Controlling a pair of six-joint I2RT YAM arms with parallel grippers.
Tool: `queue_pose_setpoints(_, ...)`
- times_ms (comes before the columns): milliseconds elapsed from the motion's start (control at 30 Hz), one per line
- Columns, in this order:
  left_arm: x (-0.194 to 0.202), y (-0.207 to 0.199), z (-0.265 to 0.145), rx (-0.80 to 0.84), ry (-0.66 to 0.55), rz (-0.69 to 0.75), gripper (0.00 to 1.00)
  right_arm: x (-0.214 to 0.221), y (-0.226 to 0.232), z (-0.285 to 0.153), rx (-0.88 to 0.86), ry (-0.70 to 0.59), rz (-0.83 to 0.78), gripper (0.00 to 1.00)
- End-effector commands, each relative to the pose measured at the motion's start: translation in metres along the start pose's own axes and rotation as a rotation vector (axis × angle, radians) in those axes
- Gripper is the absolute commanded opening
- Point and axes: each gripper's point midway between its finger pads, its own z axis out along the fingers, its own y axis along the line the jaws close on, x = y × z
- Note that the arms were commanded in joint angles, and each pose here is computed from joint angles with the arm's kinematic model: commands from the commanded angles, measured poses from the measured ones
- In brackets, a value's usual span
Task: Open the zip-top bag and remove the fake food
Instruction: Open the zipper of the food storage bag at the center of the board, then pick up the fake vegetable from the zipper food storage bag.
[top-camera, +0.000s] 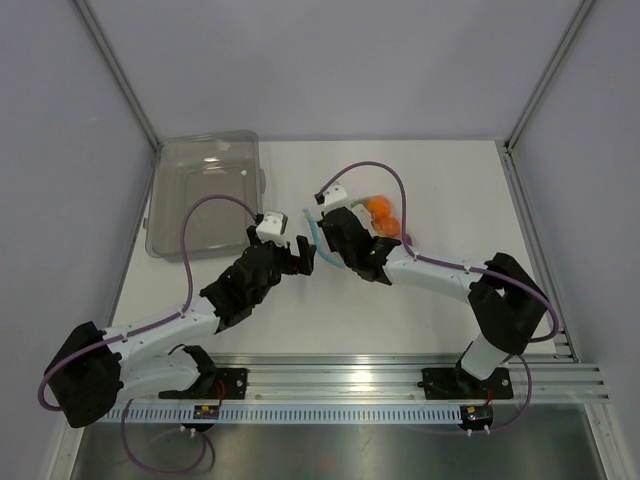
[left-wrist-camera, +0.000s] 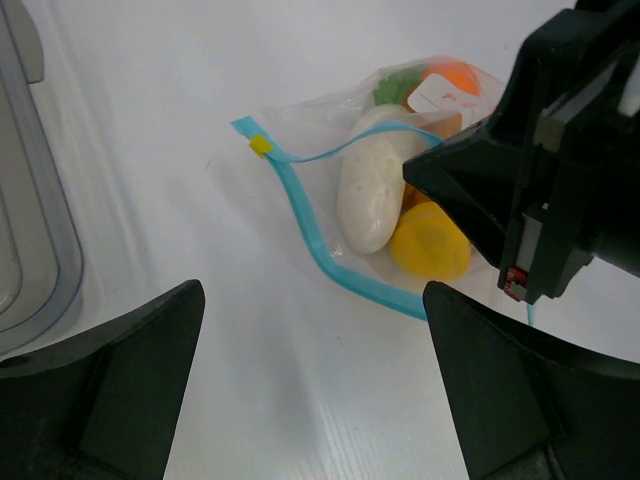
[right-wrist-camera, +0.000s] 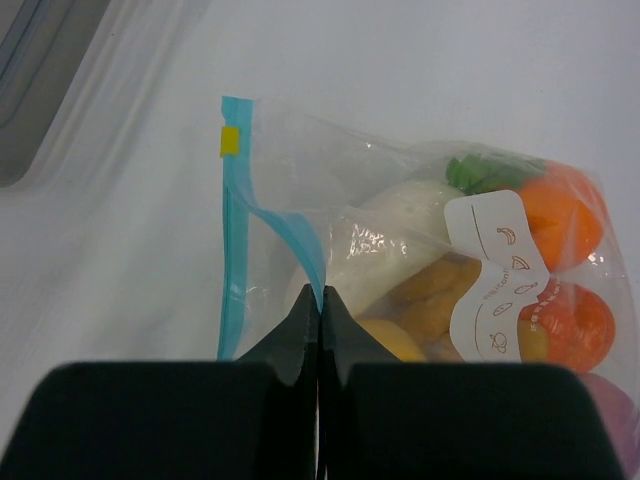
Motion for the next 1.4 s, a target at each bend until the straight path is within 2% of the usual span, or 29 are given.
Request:
queue_pose_setpoints(0, -0.029, -0.022, 0.0, 0.136, -0.166, -0.027, 0.93, -0.034, -0.005, -0.01, 0.014, -0.1, 0.102, 0.0)
queue_pose_setpoints(100, -0.029, -0.02, -0.001, 0.144, -0.207, -0.036, 0.91, -0.035, -0.006, -0.013, 0.012, -0.107, 0.119, 0.0)
queue_pose_setpoints(267, -0.02, -0.021, 0.009, 0.158, -0.203, -0.042, 0.86, -0.041, -0.01, -0.021, 0.013, -0.133, 0.153, 0.0)
queue_pose_setpoints(367, -0.02, -0.028, 0.017, 0.188, -0.209, -0.015, 0.86, -0.043, -0.009, -0.025, 0.0, -0.138, 0.161, 0.0)
queue_pose_setpoints(500, -0.023, -0.039, 0.03, 0.219, -0.193, 0.096, 0.86, -0.043, -0.009, -0.026, -0.002, -0.136, 0.166, 0.0)
queue_pose_setpoints(733, -0.014, -0.041, 0.05, 0.224, -0.175, 0.128, 0.84, -0.043, -0.005, -0.028, -0.028, -0.131, 0.175, 0.01)
queue_pose_setpoints(833, -0.01, -0.04, 0.054, 0.224, -0.157, 0.118, 0.84, -0.042, -0.006, -0.028, -0.027, -0.124, 0.17, 0.14)
queue_pose_setpoints(1100, -0.011, -0.034, 0.055, 0.221, -0.153, 0.089, 0.84, -0.039, -0.003, -0.026, -0.035, -0.11, 0.161, 0.15)
queue_pose_setpoints(1133, -0.009, -0.034, 0.055, 0.222, -0.147, 0.086, 0.84, -0.039, -0.003, -0.026, -0.035, -0.109, 0.161, 0.2)
queue_pose_setpoints(1167, -0.01, -0.034, 0.056, 0.222, -0.147, 0.084, 0.84, -0.04, -0.003, -0.028, -0.039, -0.111, 0.16, 0.37)
queue_pose_setpoints(1200, -0.01, -0.034, 0.056, 0.227, -0.146, 0.083, 0.83, -0.039, -0.003, -0.028, -0.043, -0.111, 0.16, 0.4)
queue_pose_setpoints(1233, -0.009, -0.034, 0.055, 0.228, -0.146, 0.081, 0.84, -0.04, -0.002, -0.029, -0.051, -0.111, 0.16, 0.38)
queue_pose_setpoints(1267, -0.01, -0.033, 0.056, 0.227, -0.145, 0.078, 0.83, -0.04, -0.001, -0.03, -0.056, -0.112, 0.16, 0.31)
queue_pose_setpoints(1333, -0.01, -0.033, 0.056, 0.227, -0.145, 0.075, 0.83, -0.041, -0.001, -0.031, -0.059, -0.114, 0.164, 0.28)
queue_pose_setpoints(1367, -0.01, -0.032, 0.056, 0.227, -0.145, 0.073, 0.83, -0.04, 0.0, -0.031, -0.068, -0.11, 0.159, 0.23)
